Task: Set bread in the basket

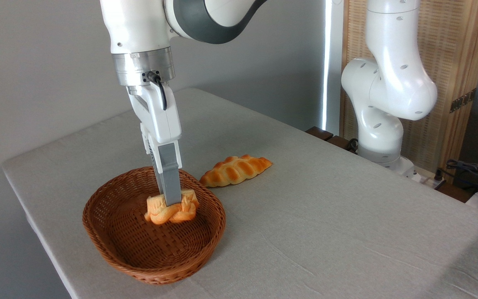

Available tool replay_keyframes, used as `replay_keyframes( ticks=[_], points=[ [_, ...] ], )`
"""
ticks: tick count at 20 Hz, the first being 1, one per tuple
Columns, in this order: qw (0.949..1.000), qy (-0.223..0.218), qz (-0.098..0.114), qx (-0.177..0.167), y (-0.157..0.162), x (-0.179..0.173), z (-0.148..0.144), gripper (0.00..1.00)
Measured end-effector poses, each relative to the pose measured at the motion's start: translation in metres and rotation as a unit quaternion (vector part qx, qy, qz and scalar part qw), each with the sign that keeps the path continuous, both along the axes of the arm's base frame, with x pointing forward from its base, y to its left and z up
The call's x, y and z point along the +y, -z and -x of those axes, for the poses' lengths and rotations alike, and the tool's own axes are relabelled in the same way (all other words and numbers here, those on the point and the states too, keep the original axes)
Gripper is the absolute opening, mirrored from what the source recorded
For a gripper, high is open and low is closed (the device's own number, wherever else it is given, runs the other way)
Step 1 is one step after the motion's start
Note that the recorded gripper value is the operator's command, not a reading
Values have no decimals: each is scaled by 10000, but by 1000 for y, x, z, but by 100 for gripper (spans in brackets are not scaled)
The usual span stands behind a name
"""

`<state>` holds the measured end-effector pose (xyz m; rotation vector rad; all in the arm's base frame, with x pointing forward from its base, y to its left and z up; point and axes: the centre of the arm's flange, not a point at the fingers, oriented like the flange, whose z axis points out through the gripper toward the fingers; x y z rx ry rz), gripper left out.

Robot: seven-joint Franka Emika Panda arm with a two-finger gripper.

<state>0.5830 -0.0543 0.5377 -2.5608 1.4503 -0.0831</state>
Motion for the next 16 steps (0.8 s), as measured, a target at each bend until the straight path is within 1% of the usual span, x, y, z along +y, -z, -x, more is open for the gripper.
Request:
replay_keyframes(
  ticks=[3,5,7,8,9,10,16],
  points=[
    [10000,1,1,-7,0,0,0,75],
    [10000,1,1,-9,0,0,0,80],
    [10000,1,1,-10,0,0,0,81],
    [10000,1,1,-10,0,0,0,86],
    [10000,1,2,-10,0,0,0,98],
    [10000,2,2,-11,0,0,0,100],
    [10000,1,9,-73,-6,0,-1,100]
  ],
)
